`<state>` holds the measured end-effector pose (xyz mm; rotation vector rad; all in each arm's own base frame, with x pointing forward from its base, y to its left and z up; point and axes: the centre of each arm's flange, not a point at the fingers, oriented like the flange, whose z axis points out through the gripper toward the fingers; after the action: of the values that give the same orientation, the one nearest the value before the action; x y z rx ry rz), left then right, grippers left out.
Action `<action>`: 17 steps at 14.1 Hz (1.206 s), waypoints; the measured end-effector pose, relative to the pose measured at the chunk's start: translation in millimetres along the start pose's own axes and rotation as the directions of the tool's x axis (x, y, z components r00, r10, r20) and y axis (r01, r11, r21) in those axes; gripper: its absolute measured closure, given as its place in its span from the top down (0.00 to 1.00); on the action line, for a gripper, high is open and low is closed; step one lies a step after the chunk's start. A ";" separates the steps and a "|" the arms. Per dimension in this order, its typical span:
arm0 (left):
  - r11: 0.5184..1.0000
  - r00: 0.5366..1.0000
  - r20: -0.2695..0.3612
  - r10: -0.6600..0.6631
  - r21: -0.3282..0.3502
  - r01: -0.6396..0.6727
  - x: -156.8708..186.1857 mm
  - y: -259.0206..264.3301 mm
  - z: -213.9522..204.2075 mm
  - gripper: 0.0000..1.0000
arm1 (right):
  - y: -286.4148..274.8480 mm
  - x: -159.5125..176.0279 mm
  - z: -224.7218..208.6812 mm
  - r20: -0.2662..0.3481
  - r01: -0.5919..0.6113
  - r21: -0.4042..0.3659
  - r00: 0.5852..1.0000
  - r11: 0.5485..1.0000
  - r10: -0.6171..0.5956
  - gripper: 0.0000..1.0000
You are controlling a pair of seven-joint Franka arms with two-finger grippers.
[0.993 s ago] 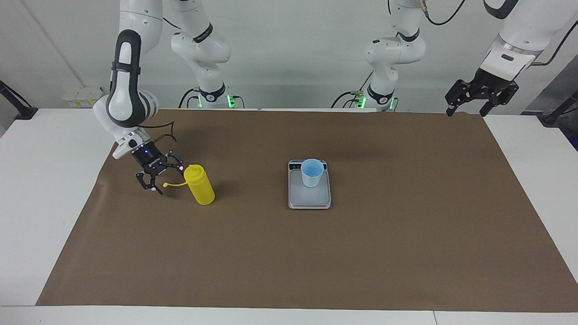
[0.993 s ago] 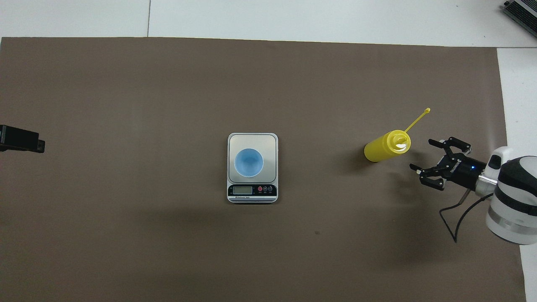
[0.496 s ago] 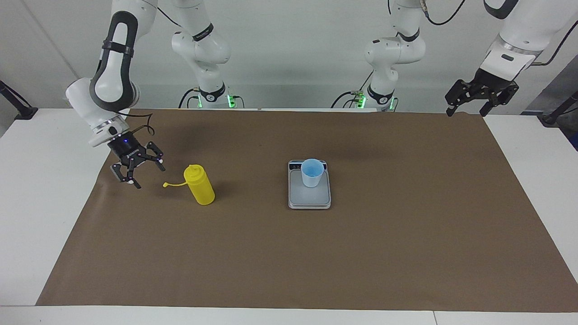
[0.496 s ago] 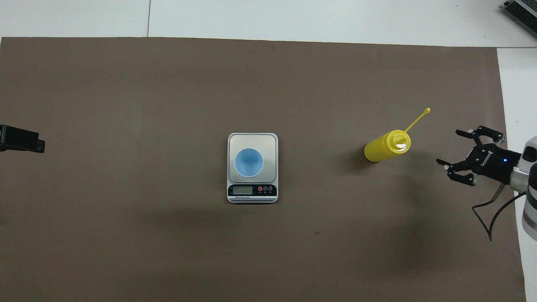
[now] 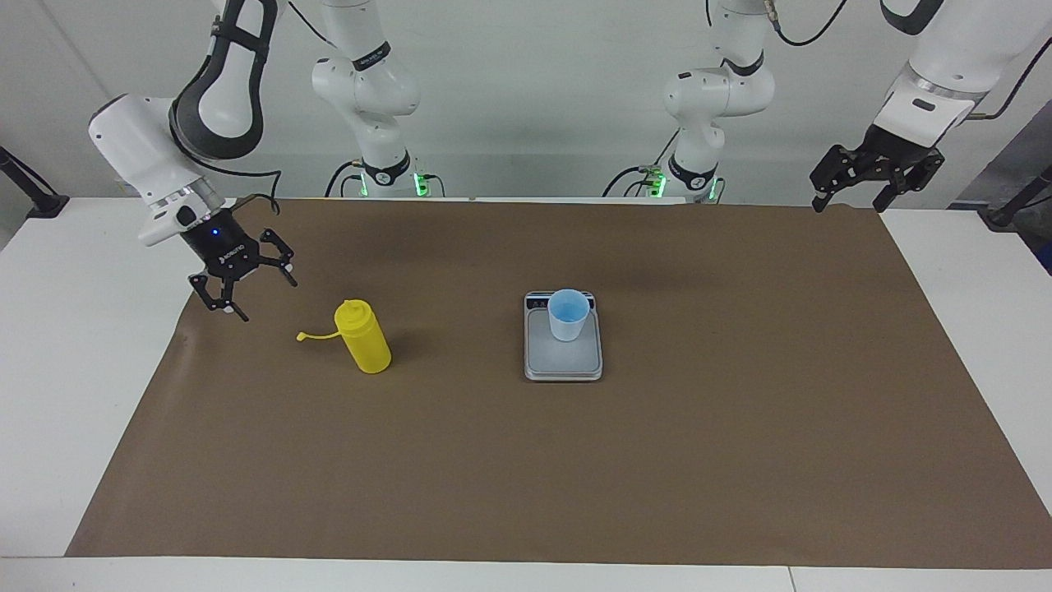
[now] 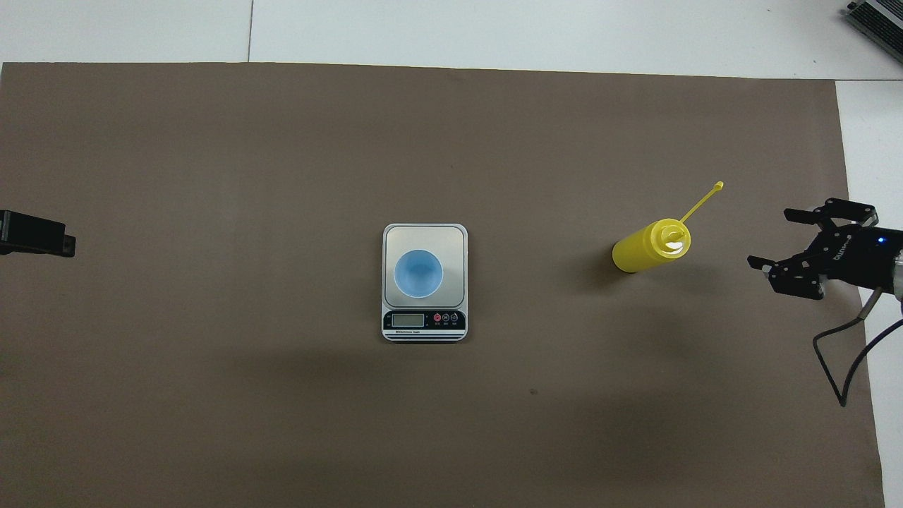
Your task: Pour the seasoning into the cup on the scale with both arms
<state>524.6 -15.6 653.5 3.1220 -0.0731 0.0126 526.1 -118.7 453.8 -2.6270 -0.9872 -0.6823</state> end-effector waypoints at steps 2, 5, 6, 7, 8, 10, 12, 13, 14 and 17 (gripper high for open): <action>1.000 1.000 0.000 0.000 0.000 0.000 0.0 0.0 0.0 1.00 | -7.0 20.4 -4.5 0.055 -0.164 -0.020 0.985 0.986 0.165 1.00; 1.000 1.000 0.000 0.000 0.000 0.000 0.0 0.0 0.0 1.00 | -23.4 64.9 -19.9 0.142 -0.325 -0.098 0.931 0.941 0.336 1.00; 1.000 1.000 0.000 0.000 0.000 0.000 0.0 0.0 0.0 1.00 | -33.0 82.9 -25.3 0.165 -0.384 -0.135 0.900 0.914 0.402 1.00; 1.000 1.000 0.000 0.000 0.000 0.000 0.0 0.0 0.0 1.00 | -44.0 99.8 -30.0 0.188 -0.431 -0.175 0.868 0.885 0.460 1.00; 1.000 1.000 0.000 0.000 0.000 0.000 0.0 0.0 0.0 1.00 | -54.9 114.8 -34.5 0.208 -0.452 -0.217 0.845 0.865 0.493 1.00; 1.000 1.000 0.000 0.000 0.000 0.000 0.0 0.0 0.0 1.00 | -75.2 142.0 -45.1 0.226 -0.466 -0.303 0.812 0.831 0.538 1.00; 1.000 1.000 0.000 0.000 0.000 0.000 0.0 0.0 0.0 1.00 | -89.8 161.2 -57.6 0.225 -0.496 -0.370 0.773 0.786 0.594 1.00; 1.000 1.000 0.000 0.000 0.000 0.000 0.0 0.0 0.0 1.00 | -93.8 168.7 -66.3 0.223 -0.517 -0.396 0.748 0.759 0.626 1.00; 1.000 1.000 0.000 0.000 0.000 0.000 0.0 0.0 0.0 1.00 | -95.2 174.6 -75.7 0.221 -0.533 -0.411 0.729 0.740 0.648 1.00; 1.000 1.000 0.000 0.000 0.000 0.000 0.0 0.0 0.0 1.00 | -94.4 182.4 -98.7 0.240 -0.521 -0.456 0.709 0.721 0.663 1.00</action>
<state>524.6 -15.5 653.5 3.1220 -0.0731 0.0126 549.9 13.6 637.8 -3.2140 0.0153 -0.1752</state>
